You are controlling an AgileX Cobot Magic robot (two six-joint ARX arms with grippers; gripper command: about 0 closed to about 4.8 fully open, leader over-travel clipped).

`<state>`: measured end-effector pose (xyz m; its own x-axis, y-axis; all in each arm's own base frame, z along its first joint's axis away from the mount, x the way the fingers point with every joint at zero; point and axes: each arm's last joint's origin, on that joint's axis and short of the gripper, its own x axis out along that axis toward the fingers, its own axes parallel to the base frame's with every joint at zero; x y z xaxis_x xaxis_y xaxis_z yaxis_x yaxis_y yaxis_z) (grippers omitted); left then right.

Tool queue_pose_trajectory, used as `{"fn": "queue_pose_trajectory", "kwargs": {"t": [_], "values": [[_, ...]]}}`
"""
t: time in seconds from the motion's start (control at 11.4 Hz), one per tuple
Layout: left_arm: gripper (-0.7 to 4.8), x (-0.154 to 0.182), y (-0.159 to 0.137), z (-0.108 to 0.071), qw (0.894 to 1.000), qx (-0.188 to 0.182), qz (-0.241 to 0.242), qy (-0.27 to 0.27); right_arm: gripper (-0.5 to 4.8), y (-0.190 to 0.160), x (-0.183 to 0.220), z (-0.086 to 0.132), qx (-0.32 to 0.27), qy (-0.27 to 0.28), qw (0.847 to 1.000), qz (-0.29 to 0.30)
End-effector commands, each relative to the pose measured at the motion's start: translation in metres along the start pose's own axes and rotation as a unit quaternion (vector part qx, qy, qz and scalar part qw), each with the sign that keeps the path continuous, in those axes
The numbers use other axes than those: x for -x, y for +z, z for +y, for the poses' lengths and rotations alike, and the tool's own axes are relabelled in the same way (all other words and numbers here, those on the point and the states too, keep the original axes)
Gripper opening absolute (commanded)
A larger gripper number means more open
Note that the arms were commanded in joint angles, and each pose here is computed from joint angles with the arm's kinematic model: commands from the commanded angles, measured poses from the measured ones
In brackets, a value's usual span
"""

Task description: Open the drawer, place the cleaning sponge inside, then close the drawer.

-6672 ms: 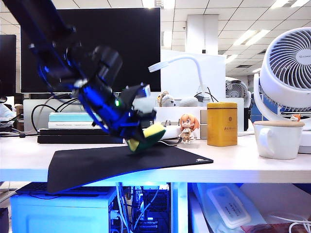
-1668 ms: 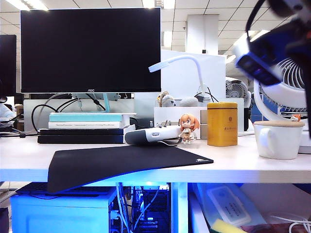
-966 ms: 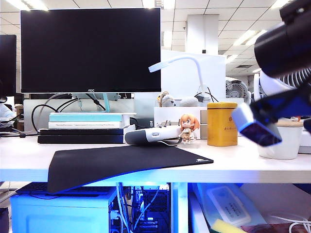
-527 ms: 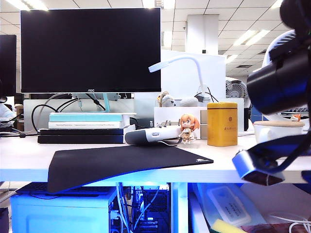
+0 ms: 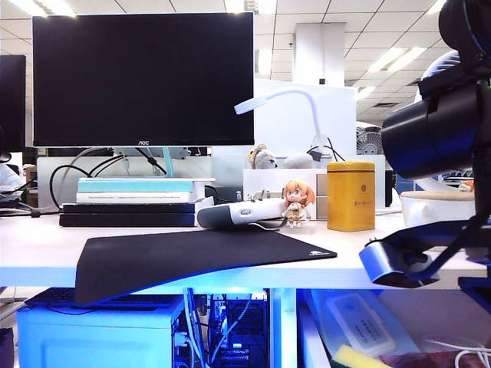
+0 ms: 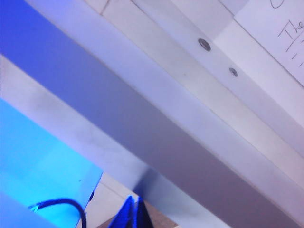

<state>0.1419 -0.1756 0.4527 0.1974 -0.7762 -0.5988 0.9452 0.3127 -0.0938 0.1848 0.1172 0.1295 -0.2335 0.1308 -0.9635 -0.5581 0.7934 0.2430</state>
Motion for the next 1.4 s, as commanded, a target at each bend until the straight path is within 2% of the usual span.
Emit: {"fn": "queue_pose_trajectory", "kwargs": {"t": [0.09,0.7,1.4], "values": [[-0.05,0.002,0.001,-0.001,1.000,-0.003,-0.006,0.000,-0.08,0.006,0.001,-0.001,0.001,-0.020,0.999,-0.030],[-0.05,0.002,0.001,-0.001,1.000,-0.002,-0.005,0.000,-0.08,0.016,0.002,-0.002,-0.017,-0.025,0.996,-0.080],[-0.06,0.002,-0.002,-0.001,1.000,0.004,0.011,-0.003,-0.08,0.030,0.006,-0.005,-0.032,-0.065,0.985,-0.154]]}}
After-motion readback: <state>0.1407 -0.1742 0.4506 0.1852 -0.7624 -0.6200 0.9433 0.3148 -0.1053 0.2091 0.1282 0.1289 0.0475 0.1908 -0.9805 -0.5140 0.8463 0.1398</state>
